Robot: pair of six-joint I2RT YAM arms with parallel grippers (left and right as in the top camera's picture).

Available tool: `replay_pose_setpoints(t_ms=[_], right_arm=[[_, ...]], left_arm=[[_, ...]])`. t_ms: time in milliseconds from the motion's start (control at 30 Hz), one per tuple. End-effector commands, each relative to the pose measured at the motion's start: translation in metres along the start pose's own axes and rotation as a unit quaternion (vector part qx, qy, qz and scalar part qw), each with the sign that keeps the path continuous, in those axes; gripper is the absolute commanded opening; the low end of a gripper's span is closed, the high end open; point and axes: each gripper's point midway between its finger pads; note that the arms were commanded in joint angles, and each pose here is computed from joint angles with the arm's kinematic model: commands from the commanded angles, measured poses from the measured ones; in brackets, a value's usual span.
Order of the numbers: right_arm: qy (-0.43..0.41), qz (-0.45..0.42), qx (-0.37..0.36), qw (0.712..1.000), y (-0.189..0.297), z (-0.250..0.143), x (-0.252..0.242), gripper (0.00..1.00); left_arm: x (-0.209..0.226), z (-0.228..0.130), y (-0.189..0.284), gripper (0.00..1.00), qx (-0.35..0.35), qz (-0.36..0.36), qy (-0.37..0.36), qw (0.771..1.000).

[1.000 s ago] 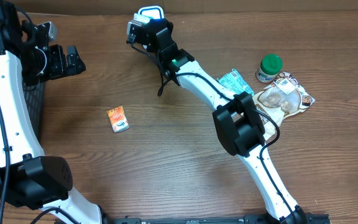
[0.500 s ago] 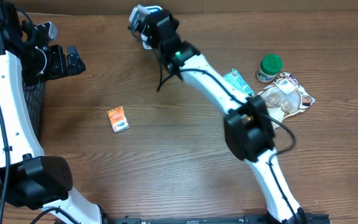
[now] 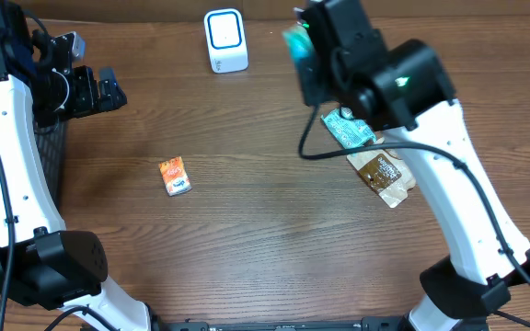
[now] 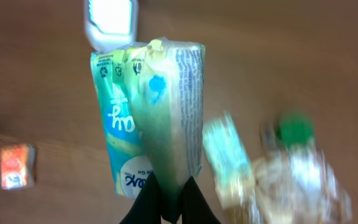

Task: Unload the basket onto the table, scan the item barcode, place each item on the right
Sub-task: 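Carry the teal pack right and set it down by the bag, then release the pack and move the right gripper to the orange pack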

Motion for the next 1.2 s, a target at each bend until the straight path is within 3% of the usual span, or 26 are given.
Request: replay_pose_setpoints(t_ms=[0,367,767,800,867,933,1167], right_arm=[[-0.148,-0.042,0.08,0.985,-0.033,-0.028,-0.027,0.04],[-0.239,-0.064,0.223,0.943,-0.118,-0.113,-0.074,0.04],[-0.309,-0.066,0.263,0.912,-0.174,-0.173,-0.111,0.05],[-0.311,-0.068,0.268,0.91,-0.174,-0.177,-0.112,0.09],[-0.308,-0.068,0.272,0.909,-0.173,-0.179,-0.114,0.28],[-0.298,-0.065,0.273,0.912,-0.173,-0.179,-0.113,0.38],[-0.262,-0.008,0.257,0.93,-0.166,-0.156,-0.103,0.44]], left_arm=[[0.0,0.002,0.003,1.0,-0.006,0.0,-0.008,1.0],[0.0,0.002,0.003,1.0,-0.006,0.0,-0.008,1.0],[0.0,0.002,0.003,0.99,-0.006,0.0,-0.008,1.0],[0.0,0.002,0.003,0.99,-0.006,0.0,-0.008,1.0],[0.0,0.002,0.003,1.0,-0.006,0.0,-0.008,1.0],[0.0,0.002,0.003,1.0,-0.006,0.0,-0.008,1.0],[0.0,0.002,0.003,0.99,-0.006,0.0,-0.008,1.0]])
Point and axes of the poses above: each gripper's point midway between its finger pads, its own y axis back along the fingers, its own x axis along the line the jaws close on, z = x × y, and after that the axes turned 6 degrees about y, right-handed
